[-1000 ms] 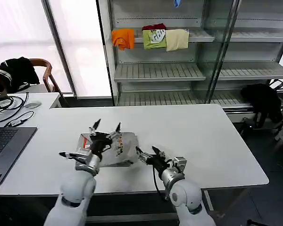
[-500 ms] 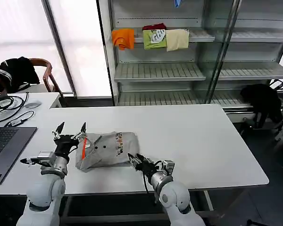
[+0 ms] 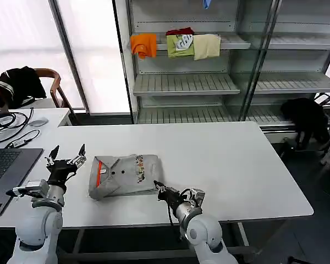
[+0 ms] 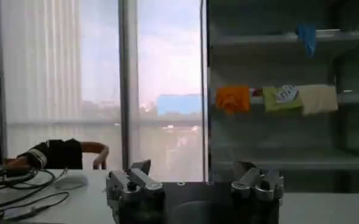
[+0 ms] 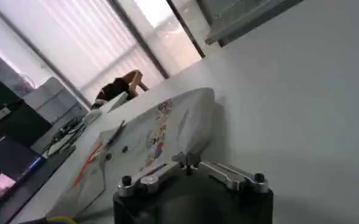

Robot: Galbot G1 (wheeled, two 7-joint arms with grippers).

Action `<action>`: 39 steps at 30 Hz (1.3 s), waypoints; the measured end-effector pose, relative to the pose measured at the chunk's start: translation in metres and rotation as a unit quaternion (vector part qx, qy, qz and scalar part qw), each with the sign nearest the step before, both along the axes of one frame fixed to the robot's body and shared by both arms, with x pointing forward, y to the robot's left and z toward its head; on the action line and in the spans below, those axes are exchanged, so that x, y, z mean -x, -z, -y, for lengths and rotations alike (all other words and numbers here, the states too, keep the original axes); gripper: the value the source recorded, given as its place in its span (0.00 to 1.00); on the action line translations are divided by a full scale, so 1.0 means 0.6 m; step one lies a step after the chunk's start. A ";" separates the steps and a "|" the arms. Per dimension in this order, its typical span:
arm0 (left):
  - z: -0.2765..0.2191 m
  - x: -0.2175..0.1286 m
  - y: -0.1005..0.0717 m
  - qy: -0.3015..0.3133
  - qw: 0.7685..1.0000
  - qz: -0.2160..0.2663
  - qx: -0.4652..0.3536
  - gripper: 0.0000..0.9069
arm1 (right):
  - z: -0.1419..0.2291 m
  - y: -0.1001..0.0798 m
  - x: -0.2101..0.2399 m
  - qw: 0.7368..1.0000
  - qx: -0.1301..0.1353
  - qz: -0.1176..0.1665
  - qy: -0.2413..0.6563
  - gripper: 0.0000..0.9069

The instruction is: Fold and organize the clothes.

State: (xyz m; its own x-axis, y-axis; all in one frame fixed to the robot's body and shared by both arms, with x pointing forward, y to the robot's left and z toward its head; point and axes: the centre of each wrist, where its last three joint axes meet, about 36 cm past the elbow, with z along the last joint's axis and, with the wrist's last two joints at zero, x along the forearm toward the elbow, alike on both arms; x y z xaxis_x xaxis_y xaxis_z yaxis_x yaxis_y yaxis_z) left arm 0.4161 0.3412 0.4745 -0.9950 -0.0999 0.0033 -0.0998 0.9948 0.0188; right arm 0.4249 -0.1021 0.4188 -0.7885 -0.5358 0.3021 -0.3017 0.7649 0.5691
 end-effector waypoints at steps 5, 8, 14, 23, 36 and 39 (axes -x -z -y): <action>-0.010 0.007 0.005 -0.003 1.000 -0.005 -0.002 1.00 | 0.025 -0.012 0.011 1.000 0.001 0.003 0.018 0.00; -0.015 0.011 0.010 -0.002 1.000 -0.010 -0.003 1.00 | 0.054 -0.020 0.023 1.000 0.008 0.010 0.028 0.00; -0.016 0.021 0.021 0.006 1.000 -0.020 -0.004 1.00 | 0.112 -0.028 0.056 0.998 0.035 0.020 0.042 1.00; -0.007 0.038 0.032 0.016 0.999 -0.030 -0.002 1.00 | 0.135 -0.027 0.105 0.992 0.109 0.042 0.045 1.00; 0.007 0.058 0.044 0.021 0.998 -0.047 0.041 1.00 | 0.180 -0.060 0.115 0.934 0.311 0.145 0.101 1.00; 0.009 0.062 0.048 0.018 0.997 -0.055 0.052 1.00 | 0.200 -0.062 0.102 0.919 0.346 0.151 0.114 1.00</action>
